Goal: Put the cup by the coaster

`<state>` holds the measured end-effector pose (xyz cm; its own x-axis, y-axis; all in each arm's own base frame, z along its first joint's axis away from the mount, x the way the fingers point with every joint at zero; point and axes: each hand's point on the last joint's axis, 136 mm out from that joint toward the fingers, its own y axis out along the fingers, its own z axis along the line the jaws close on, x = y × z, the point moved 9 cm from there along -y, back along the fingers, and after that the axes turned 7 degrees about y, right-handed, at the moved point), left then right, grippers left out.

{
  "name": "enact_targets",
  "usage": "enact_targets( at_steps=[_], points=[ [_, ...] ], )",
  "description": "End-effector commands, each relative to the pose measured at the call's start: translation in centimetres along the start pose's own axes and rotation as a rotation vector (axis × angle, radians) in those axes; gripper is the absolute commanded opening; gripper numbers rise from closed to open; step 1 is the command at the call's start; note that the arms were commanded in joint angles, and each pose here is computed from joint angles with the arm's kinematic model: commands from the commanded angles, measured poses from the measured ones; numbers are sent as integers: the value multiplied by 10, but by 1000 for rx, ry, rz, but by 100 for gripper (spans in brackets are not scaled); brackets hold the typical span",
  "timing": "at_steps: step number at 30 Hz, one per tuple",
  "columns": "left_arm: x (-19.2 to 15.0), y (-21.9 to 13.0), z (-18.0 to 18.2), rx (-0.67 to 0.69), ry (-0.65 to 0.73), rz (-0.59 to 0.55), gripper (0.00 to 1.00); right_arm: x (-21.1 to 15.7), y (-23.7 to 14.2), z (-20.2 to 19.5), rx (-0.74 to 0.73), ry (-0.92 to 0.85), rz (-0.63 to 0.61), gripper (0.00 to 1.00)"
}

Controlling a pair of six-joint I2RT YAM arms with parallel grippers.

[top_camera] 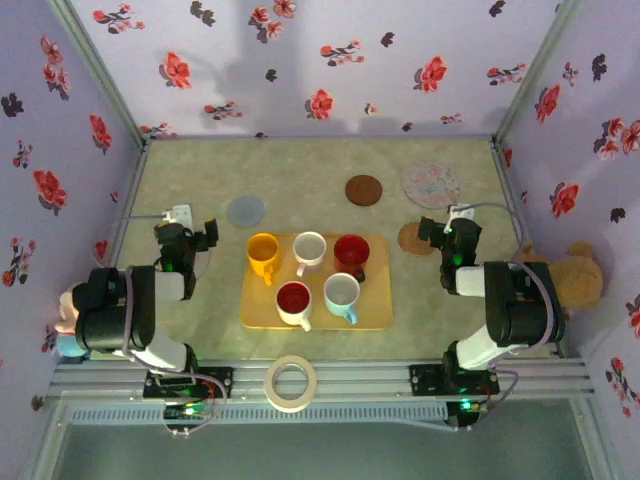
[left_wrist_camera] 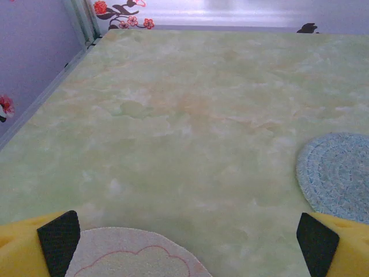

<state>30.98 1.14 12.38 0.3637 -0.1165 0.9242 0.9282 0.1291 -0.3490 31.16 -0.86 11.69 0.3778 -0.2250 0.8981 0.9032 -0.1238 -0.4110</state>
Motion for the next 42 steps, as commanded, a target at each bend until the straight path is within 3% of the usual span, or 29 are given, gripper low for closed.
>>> enact_targets(
  at_steps=[1,32,42],
  points=[
    [3,3,-3,-18,27,-8,100,4,1,0,5,15,-21,99],
    [4,3,-3,-19,24,-8,100,4,1,0,6,16,-24,99],
    [17,-16,0,-25,24,-64,100,15,-12,-4,-45,44,-66,100]
  ],
)
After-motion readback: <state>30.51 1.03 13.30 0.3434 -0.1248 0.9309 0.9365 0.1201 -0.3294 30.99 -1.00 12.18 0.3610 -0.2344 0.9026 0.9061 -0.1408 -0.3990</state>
